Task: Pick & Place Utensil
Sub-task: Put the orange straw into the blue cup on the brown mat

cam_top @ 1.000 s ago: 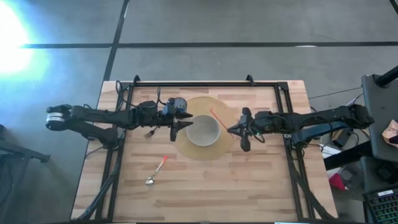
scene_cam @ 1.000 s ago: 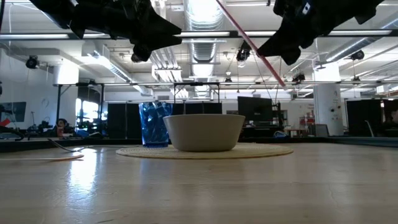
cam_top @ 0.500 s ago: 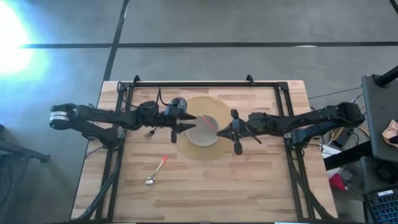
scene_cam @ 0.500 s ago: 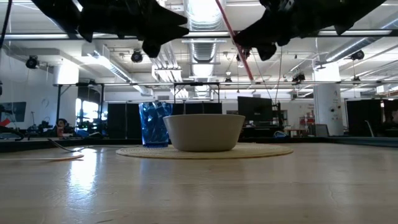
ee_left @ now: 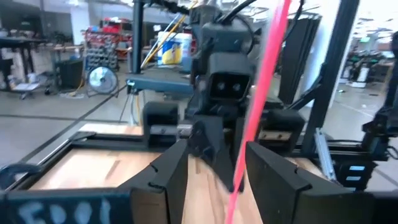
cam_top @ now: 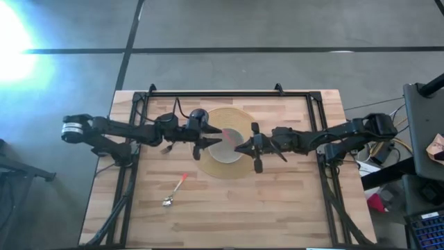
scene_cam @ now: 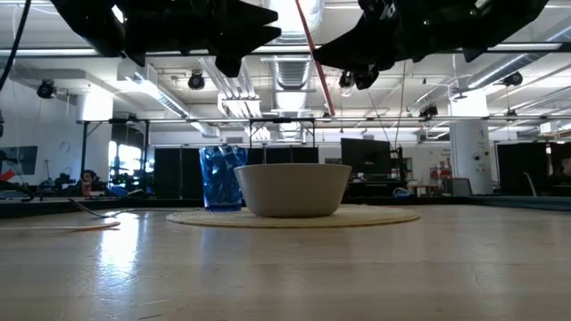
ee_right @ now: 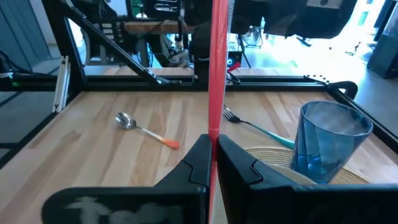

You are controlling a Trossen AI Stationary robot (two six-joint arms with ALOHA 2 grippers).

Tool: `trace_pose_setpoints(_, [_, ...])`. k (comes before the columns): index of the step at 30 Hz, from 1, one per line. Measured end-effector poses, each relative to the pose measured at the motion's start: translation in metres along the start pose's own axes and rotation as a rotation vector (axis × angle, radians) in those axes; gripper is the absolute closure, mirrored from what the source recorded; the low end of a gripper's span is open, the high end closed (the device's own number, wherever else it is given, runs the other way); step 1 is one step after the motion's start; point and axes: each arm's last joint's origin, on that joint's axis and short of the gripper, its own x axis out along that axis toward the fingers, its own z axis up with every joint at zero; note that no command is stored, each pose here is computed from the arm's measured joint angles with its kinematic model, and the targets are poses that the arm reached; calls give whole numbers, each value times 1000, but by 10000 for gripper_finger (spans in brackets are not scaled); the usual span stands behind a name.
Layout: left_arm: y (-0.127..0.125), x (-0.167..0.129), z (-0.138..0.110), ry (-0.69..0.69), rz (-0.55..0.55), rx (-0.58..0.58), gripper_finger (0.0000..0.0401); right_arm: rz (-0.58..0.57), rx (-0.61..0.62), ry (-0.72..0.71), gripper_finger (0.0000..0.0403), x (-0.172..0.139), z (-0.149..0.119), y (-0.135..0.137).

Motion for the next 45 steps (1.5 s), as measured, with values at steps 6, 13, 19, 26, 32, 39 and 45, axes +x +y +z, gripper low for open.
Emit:
trace_pose_setpoints(6, [0, 0, 0, -9, -15, 2, 247, -31, 9, -8, 390, 12, 4, -1])
trace_pose_setpoints(13, [-1, 0, 1, -9, -30, 2, 247, -58, 5, 3, 390, 24, 5, -2])
trace_pose_setpoints(19, [-1, 0, 1, -10, -31, 2, 247, -83, 11, 9, 390, 30, 4, -3])
trace_pose_setpoints(26, [-2, 0, 2, -21, -40, 4, 249, -87, 22, 21, 390, 32, 2, -4])
trace_pose_setpoints(32, [-2, 0, 2, -24, -48, 4, 280, -88, 27, 21, 390, 32, 2, -4])
trace_pose_setpoints(39, [-2, 0, 3, -29, -58, 1, 367, -88, 28, 22, 390, 32, 2, -4])
trace_pose_setpoints(45, [-2, 0, 3, -29, -58, 1, 394, -88, 28, 23, 390, 32, 2, -4])
